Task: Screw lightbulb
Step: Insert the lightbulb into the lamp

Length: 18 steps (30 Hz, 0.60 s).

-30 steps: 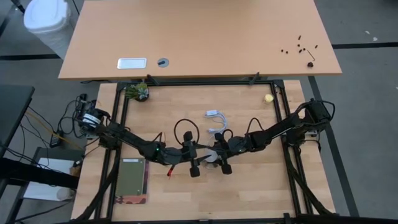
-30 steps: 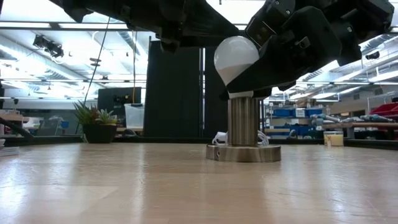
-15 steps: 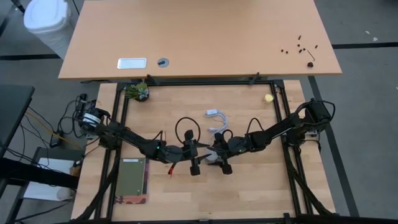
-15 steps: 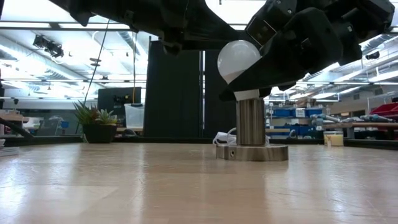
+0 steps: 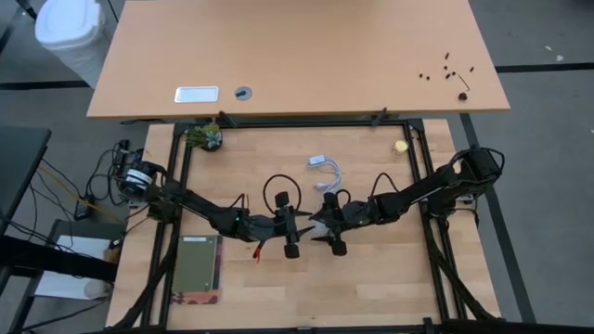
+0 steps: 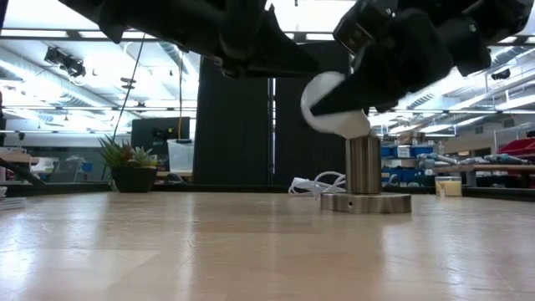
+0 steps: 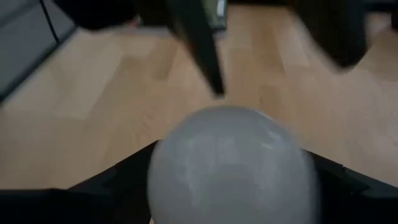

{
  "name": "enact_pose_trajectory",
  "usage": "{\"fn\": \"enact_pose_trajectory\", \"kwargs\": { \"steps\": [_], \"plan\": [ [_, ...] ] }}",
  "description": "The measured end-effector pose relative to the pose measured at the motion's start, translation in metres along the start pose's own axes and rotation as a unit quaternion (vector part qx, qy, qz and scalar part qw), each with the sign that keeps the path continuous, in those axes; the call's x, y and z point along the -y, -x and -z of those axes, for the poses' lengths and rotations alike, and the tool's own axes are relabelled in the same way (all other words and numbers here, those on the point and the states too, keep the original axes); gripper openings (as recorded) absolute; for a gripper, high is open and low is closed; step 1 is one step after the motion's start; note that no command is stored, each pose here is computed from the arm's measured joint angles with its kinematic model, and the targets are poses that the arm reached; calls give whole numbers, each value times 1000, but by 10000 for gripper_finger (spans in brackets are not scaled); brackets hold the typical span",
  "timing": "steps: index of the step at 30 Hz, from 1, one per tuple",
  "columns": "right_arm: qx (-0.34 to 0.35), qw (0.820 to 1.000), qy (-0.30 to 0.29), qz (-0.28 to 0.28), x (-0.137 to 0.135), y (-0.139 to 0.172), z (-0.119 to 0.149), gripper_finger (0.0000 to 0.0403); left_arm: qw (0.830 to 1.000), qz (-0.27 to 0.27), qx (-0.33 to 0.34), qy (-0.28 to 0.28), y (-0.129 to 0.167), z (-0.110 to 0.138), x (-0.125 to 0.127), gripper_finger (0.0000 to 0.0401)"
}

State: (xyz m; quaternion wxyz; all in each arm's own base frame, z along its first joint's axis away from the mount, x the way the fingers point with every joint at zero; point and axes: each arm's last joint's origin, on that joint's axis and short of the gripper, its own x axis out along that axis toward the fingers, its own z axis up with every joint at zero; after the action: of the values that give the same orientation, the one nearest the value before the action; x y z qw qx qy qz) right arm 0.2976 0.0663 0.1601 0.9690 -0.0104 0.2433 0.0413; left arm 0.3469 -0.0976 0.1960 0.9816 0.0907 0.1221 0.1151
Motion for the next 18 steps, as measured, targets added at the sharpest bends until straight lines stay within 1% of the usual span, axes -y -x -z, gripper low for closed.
{"fn": "enact_pose_trajectory", "kwargs": {
  "steps": [3, 7, 12, 15, 18],
  "plan": [
    [-23, 1000, 4, 12, 1, 0, 5, 290, 1000, -13, 12, -11, 1, -3, 0, 178],
    [-30, 999, 16, 20, 2, 0, 6, 267, 999, -19, 29, -17, 1, -7, 0, 178],
    [-35, 998, 25, 35, 2, 0, 7, 267, 999, -19, 33, -18, 3, -10, 0, 178],
    [-34, 998, 29, 45, 3, 1, 7, 277, 999, -27, 34, -18, 6, -12, 2, 178],
    [-14, 998, 25, 52, 5, 6, -1, 280, 998, -38, 40, -17, 11, -17, 3, 178]
  ]
}}
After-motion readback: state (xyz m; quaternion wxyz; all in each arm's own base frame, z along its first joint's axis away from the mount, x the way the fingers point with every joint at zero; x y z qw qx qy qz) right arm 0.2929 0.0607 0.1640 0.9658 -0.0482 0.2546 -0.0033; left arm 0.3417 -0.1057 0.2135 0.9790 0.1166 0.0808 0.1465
